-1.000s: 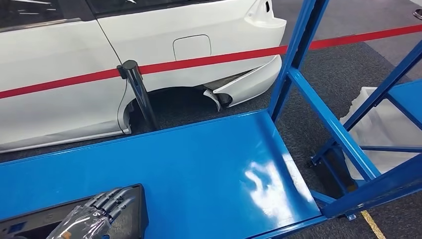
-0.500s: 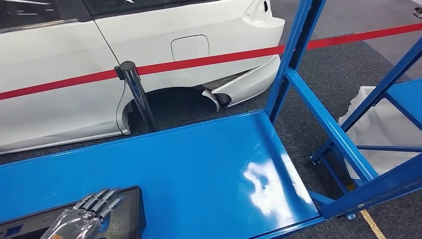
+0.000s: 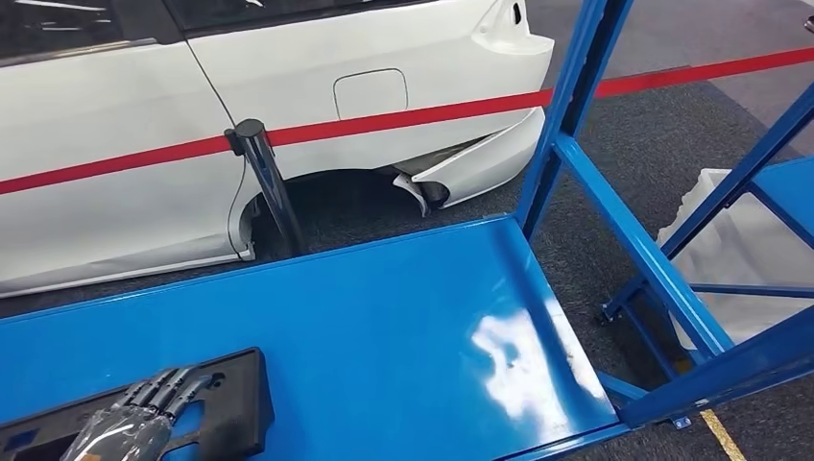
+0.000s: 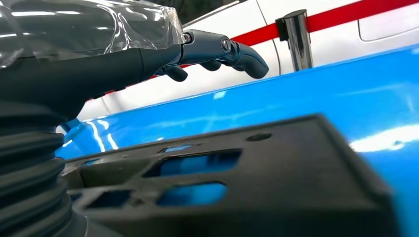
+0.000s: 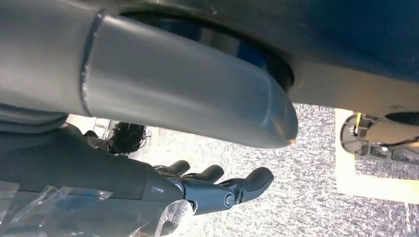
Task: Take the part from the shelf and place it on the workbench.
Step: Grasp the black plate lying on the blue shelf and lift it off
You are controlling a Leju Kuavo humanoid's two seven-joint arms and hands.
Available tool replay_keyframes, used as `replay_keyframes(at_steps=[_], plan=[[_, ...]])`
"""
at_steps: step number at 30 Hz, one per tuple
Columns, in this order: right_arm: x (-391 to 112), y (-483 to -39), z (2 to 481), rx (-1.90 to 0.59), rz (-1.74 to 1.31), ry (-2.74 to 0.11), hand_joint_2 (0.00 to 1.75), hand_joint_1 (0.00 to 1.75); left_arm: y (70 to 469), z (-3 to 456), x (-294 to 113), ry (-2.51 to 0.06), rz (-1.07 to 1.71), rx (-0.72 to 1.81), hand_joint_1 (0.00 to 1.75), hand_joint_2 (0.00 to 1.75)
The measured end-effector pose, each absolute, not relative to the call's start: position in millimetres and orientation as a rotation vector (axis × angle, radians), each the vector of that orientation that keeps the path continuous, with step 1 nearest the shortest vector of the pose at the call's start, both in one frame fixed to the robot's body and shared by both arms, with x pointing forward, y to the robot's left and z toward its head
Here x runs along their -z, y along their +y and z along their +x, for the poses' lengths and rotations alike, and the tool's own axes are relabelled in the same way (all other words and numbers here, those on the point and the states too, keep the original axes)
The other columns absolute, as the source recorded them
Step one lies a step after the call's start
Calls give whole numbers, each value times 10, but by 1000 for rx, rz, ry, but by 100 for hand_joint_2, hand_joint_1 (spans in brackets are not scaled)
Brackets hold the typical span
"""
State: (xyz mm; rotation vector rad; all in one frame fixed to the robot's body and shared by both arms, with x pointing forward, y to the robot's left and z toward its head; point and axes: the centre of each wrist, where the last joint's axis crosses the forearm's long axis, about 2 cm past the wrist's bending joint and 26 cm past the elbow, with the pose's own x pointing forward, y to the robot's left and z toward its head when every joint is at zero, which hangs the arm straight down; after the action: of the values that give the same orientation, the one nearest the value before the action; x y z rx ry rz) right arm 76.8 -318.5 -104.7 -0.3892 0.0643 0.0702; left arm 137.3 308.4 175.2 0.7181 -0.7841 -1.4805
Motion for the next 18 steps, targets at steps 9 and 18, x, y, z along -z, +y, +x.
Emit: replay_keyframes(at_steps=[9,18], plan=[[1047,-3186,768,-75,-390,63,0,0,3223,1371,-1566,-742,770,1392,0,175],[1046,-3189,774,-72,-388,63,0,0,3300,1363,-1425,-698,762,1356,0,175]])
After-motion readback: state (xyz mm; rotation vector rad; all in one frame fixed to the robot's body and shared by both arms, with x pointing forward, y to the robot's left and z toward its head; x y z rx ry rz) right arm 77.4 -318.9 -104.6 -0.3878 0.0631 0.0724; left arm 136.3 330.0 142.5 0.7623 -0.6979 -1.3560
